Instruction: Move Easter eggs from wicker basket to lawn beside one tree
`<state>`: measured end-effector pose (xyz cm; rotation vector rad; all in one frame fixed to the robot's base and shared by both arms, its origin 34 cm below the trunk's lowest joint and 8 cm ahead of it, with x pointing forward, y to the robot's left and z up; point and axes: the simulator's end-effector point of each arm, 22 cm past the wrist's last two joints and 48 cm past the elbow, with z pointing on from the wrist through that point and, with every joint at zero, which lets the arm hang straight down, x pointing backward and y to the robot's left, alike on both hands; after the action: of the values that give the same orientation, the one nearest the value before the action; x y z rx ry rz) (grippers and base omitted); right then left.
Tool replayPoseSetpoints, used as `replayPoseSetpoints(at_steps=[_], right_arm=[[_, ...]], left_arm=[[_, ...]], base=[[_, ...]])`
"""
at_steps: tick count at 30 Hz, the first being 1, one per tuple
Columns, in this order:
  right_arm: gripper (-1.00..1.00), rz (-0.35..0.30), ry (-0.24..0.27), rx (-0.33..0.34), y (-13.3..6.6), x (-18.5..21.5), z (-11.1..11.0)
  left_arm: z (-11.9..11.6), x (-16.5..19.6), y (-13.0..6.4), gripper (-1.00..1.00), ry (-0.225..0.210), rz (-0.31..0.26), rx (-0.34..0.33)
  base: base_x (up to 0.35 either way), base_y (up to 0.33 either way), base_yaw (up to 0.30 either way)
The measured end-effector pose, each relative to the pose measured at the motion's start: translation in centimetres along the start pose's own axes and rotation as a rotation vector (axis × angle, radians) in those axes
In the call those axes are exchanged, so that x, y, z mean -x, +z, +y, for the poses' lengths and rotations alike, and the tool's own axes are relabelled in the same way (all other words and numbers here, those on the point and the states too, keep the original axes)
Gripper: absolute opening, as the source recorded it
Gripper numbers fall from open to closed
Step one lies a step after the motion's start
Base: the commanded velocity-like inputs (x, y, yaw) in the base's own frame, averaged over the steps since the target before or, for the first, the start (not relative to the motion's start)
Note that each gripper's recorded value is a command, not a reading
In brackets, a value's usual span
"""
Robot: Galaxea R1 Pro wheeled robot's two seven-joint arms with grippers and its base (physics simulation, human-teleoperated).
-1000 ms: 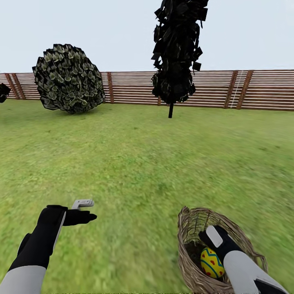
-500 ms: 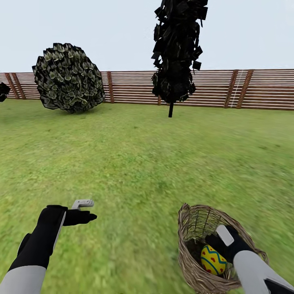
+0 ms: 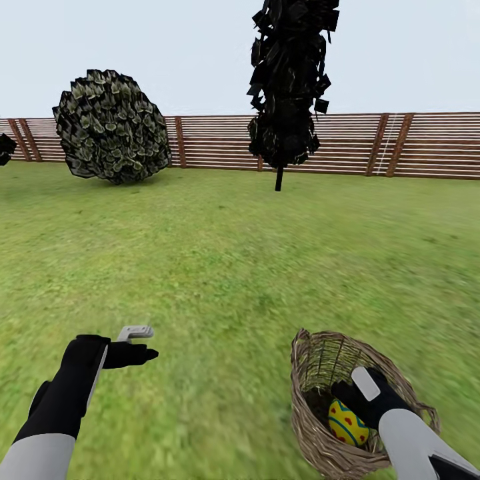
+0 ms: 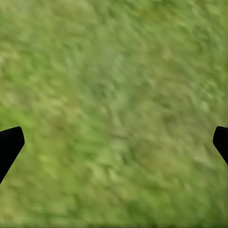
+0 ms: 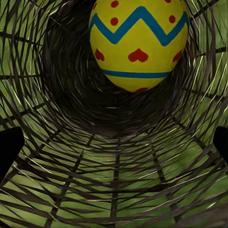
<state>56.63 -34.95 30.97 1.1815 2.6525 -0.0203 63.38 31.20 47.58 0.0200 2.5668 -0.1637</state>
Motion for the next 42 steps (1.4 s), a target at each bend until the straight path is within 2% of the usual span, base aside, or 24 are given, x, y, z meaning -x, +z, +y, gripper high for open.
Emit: replayPoseSetpoints(at_steps=[18, 31, 42], right_arm=[[1.0, 0.01, -0.002, -0.014, 0.8, -0.4, -0.4], [1.0, 0.027, -0.002, -0.036, 1.8, -1.0, -1.2], [1.0, 0.027, 0.002, -0.051, 2.5, -1.1, -1.8]], left_arm=[[0.0, -0.6, 0.8, 1.0, -0.002, 0.019, -0.004], [0.1, -1.4, 1.7, 1.0, -0.005, 0.04, -0.003], [0.3, -2.1, 2.4, 1.0, -0.007, 0.058, -0.002]], base=[[0.036, 0.0, 0.0], [0.013, 0.076, 0.0], [0.118, -0.017, 0.0]])
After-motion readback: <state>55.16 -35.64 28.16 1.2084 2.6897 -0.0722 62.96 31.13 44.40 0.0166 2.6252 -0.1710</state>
